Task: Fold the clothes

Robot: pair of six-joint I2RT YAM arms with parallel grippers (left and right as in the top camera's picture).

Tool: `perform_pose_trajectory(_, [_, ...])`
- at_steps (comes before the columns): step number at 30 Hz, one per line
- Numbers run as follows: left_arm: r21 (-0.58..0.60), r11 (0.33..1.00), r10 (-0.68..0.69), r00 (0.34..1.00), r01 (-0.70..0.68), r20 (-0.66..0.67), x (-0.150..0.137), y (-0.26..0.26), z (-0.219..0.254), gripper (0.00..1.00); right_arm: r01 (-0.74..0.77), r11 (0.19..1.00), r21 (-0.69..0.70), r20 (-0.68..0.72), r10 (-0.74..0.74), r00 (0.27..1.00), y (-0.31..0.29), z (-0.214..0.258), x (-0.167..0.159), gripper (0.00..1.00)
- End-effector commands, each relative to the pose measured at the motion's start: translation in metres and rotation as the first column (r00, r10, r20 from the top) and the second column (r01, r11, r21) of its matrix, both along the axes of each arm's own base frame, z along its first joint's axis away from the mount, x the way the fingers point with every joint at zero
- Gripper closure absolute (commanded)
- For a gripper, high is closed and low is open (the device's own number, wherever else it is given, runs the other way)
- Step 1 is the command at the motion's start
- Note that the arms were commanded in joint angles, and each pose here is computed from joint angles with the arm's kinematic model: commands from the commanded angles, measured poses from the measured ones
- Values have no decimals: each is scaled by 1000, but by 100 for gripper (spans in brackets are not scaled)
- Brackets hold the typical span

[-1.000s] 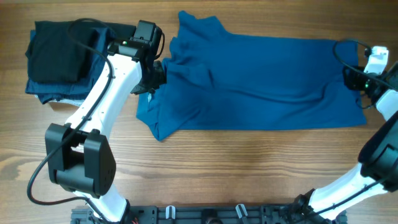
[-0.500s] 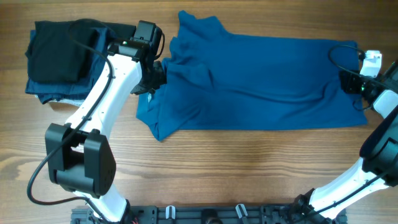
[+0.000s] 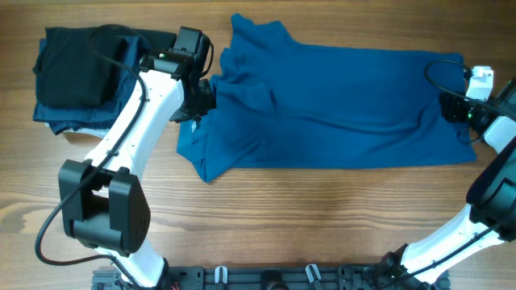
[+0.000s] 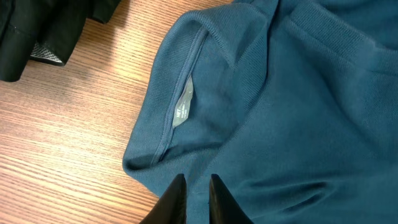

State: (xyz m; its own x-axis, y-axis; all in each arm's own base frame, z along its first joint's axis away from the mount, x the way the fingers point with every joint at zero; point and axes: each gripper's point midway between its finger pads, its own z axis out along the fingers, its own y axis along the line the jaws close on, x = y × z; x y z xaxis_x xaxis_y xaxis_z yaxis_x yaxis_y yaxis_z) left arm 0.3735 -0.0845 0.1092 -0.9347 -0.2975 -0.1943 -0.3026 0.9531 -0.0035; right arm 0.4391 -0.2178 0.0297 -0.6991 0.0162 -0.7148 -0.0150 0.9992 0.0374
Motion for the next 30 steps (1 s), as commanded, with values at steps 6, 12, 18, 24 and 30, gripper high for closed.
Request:
perform_pose_trajectory(6, [-6,1000,10,1000,-10,-19,-3,0,-5,86,19,999,32,-27,-18,999,0,-24,2,53])
perform_pose_trajectory(12, [-6,1000,10,1000,-11,-18,-3,0,-5,86,46,998,52,-12,-46,999,-2,-20,5,73])
perform_pose_trajectory(18, [-6,1000,10,1000,-11,-18,-3,0,-5,86,106,990,88,25,-108,994,-7,3,12,96])
perform_pose_trajectory(24, [-9,1000,10,1000,-11,-10,-1,-1,-5,85,173,985,21,18,-173,985,-22,18,6,96])
perform_pose_trajectory(30, [-12,1000,10,1000,-10,0,1,-1,-5,86,236,971,-43,1,-236,972,-34,33,-3,96])
